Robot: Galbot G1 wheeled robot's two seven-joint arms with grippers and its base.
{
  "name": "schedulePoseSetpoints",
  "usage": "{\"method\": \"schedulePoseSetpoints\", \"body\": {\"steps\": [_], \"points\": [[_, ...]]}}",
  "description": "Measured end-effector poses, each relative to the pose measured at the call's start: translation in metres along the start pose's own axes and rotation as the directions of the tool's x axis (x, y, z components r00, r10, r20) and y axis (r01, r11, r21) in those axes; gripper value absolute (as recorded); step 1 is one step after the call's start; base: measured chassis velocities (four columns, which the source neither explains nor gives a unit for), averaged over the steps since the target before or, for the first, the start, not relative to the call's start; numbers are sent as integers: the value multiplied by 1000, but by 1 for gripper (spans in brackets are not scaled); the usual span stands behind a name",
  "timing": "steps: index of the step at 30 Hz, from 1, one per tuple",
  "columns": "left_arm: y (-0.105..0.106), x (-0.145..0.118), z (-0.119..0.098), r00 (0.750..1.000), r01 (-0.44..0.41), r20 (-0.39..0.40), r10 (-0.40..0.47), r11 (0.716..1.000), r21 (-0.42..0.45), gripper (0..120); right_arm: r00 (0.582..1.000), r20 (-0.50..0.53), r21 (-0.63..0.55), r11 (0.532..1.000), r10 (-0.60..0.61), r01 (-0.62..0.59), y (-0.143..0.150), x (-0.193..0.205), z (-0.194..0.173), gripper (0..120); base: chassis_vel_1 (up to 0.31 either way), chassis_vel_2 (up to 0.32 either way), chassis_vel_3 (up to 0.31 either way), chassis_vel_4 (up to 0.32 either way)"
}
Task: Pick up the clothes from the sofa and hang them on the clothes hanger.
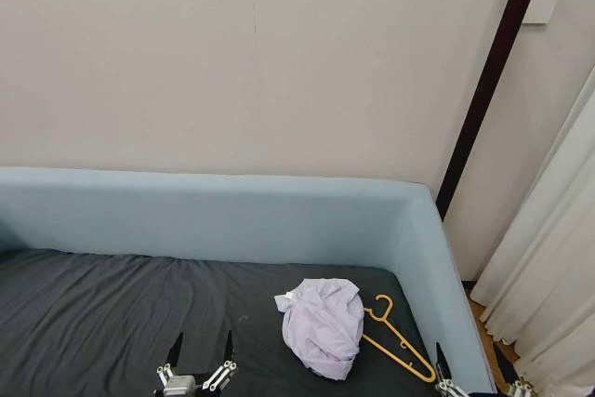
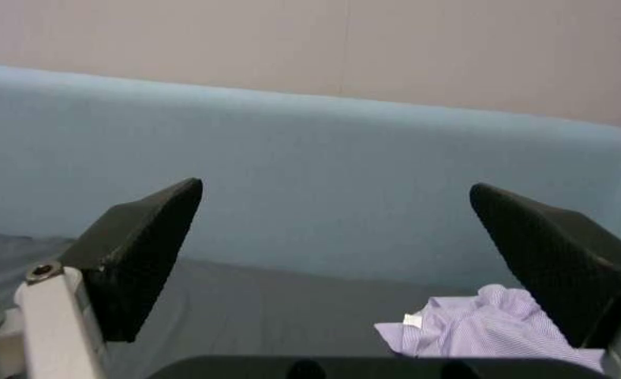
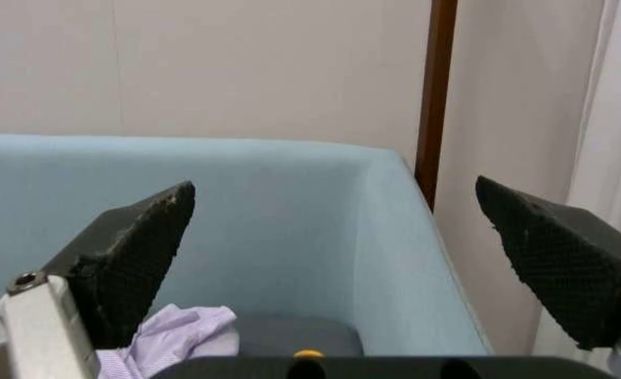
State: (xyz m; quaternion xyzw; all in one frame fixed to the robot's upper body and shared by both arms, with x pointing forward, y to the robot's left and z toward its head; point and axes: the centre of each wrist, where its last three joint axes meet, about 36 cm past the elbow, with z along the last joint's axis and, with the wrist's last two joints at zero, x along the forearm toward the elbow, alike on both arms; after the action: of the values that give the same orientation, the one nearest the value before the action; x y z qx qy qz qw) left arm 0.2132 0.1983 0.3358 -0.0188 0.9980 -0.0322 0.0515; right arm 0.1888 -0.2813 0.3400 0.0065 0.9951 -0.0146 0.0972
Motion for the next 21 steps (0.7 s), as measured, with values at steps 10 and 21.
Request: {"method": "schedulePoseSetpoints", "body": {"steps": [10, 21], "points": [[1, 2, 1, 1000, -1, -2, 1, 1000, -5, 100, 1000, -7, -2, 1000, -2, 2, -1, -2, -1, 100, 0, 0, 0, 0], [7, 16, 16, 1000, 17, -20, -17, 1000, -13, 99, 983, -160, -38, 995, -93, 88, -14, -30, -13, 100, 0, 0, 0, 0]]}}
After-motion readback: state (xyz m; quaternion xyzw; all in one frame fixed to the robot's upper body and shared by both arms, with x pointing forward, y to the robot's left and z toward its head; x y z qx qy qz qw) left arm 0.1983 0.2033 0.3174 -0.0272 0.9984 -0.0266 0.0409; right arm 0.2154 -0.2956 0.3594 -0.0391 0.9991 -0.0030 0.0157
